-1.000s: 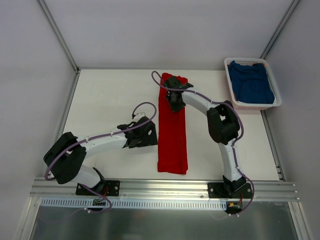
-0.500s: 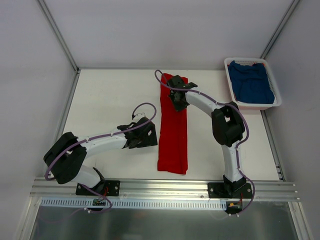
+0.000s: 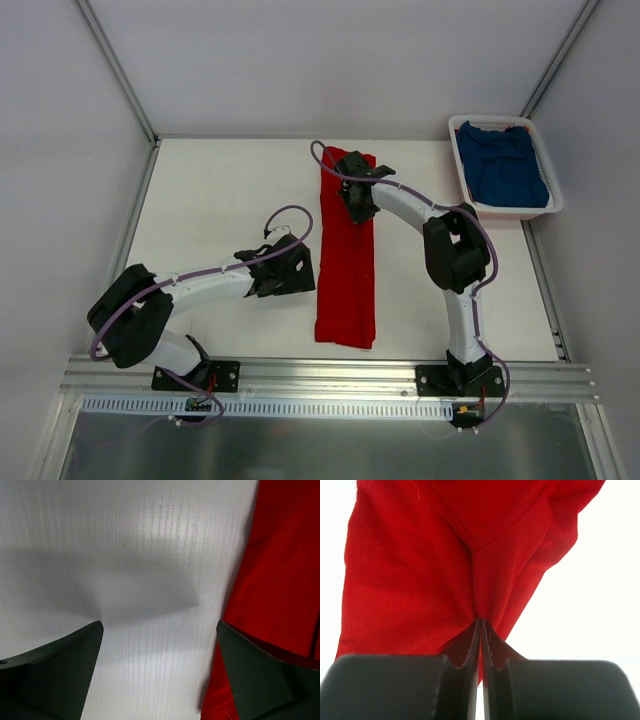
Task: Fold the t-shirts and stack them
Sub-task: Rotate the tshirt 90 degrees
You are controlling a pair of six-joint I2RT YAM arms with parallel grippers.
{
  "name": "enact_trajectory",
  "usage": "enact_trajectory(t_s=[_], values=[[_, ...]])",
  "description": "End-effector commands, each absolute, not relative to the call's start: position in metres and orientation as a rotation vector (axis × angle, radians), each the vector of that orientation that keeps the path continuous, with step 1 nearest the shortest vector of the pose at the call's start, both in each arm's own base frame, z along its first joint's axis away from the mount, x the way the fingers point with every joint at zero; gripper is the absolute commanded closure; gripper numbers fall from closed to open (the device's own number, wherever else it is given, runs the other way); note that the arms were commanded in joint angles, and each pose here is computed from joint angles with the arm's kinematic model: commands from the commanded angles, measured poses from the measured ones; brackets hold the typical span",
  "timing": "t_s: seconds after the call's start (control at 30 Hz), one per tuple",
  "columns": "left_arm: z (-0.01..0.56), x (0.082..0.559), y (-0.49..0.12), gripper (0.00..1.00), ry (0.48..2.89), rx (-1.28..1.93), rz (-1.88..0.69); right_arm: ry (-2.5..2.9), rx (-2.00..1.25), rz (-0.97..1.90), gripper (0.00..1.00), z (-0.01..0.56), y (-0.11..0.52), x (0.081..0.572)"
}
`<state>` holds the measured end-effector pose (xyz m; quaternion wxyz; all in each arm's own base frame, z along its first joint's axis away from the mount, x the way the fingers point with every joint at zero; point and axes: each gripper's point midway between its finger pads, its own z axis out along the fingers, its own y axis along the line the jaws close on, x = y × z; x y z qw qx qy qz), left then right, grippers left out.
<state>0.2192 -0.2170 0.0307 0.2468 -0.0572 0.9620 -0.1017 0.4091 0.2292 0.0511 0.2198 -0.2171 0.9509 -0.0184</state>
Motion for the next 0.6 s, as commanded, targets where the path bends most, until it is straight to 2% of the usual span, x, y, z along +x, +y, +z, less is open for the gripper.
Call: enact_trajectory(t_s=[0.0, 0.13, 0.57], values=[[0.036, 0.221, -0.216, 0.01, 2.611, -0.169, -0.305, 2.593, -0.591, -0.051, 0.96, 0.075, 0.224, 0.409], [0.036, 0.221, -0.216, 0.01, 2.612, -0.165, -0.302, 2.592, -0.586, -0.066, 1.00, 0.075, 0.221, 0.410], [0.035, 0.221, -0.217, 0.01, 2.616, -0.167, -0.306, 2.591, -0.501, -0.096, 1.00, 0.078, 0.193, 0.411]])
